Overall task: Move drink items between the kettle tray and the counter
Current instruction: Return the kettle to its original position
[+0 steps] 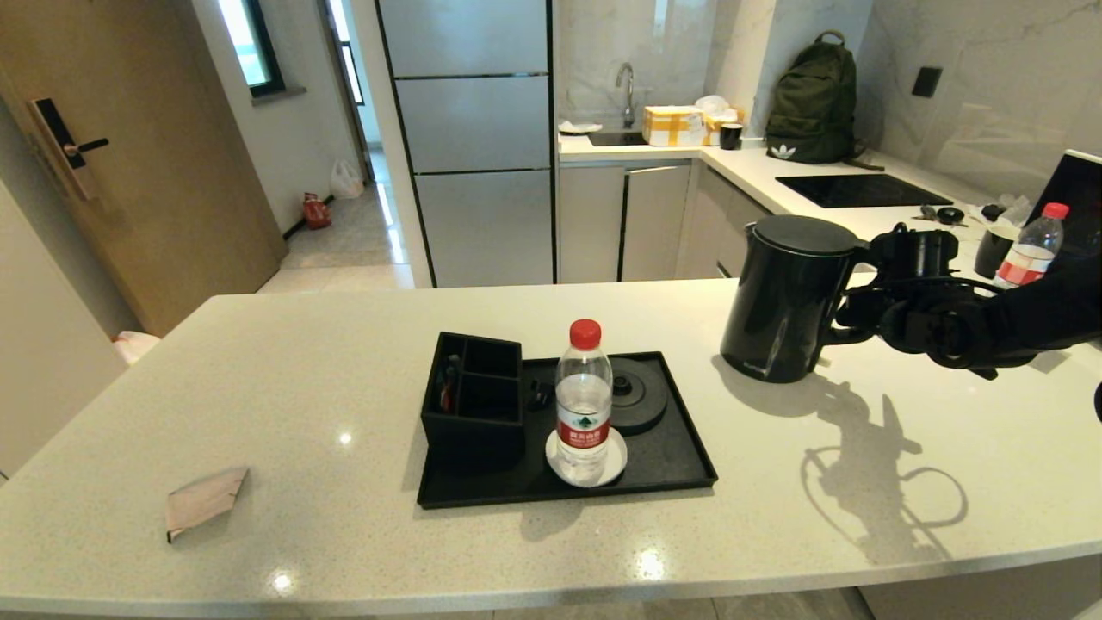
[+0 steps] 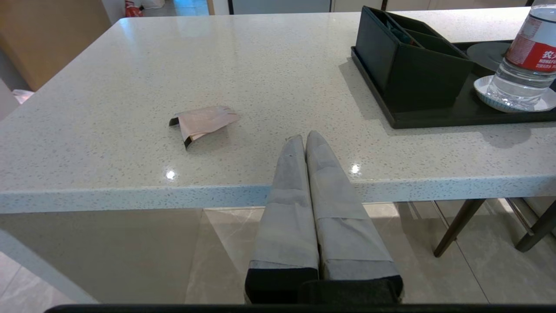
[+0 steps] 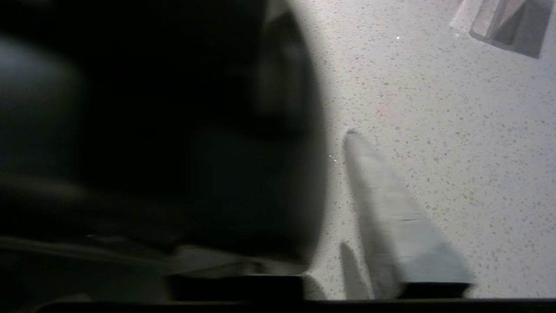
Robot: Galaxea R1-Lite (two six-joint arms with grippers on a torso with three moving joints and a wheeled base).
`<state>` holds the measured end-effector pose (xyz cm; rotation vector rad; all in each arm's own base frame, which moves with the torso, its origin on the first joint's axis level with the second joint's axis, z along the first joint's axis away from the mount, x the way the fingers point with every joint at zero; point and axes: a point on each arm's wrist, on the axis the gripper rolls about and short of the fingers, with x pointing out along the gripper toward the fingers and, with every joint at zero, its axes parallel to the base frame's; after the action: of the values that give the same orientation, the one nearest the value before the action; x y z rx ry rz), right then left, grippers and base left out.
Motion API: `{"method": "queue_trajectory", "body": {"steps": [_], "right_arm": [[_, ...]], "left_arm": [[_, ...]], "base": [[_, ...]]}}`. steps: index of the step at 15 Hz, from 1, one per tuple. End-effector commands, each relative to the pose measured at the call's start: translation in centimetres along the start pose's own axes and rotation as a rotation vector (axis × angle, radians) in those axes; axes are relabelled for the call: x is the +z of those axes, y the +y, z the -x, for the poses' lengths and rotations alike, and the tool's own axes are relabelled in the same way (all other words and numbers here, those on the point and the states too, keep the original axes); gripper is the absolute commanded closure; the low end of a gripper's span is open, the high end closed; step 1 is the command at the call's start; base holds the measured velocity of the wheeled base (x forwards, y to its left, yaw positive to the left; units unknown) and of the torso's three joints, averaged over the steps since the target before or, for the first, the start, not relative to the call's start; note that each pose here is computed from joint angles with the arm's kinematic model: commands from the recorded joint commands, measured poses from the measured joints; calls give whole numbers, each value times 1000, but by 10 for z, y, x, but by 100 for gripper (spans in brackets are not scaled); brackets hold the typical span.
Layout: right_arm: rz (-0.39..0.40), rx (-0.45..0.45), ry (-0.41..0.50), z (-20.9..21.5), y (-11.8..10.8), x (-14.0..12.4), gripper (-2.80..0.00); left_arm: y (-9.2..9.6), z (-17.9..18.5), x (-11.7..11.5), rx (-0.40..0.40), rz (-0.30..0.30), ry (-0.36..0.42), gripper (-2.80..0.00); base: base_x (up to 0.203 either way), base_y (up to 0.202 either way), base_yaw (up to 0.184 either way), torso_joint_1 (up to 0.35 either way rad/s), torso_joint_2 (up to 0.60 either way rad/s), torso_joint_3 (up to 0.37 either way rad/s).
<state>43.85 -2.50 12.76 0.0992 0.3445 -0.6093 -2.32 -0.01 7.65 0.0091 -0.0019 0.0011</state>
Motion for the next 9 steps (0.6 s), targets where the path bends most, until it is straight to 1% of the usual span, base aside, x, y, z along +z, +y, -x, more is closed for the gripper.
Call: {"method": "queue_trajectory", "body": {"steps": [1, 6, 7, 9], "right_arm": [[1, 5, 6, 3, -2, -1, 0], [-2, 15, 3, 8, -4, -1, 0], [-9, 19, -8, 13, -6, 4, 0], [-37, 71, -56, 41, -7, 26, 0]], "left_arm": [[0, 0, 0, 0, 0, 2, 0], [0, 0, 0, 0, 0, 2, 0], [0, 0, 0, 0, 0, 2, 0], [0, 0, 0, 0, 0, 2, 0]], "base": [[0, 0, 0, 0, 0, 0], [0, 0, 0, 0, 0, 0], [0, 0, 0, 0, 0, 0], [0, 0, 0, 0, 0, 0]]}}
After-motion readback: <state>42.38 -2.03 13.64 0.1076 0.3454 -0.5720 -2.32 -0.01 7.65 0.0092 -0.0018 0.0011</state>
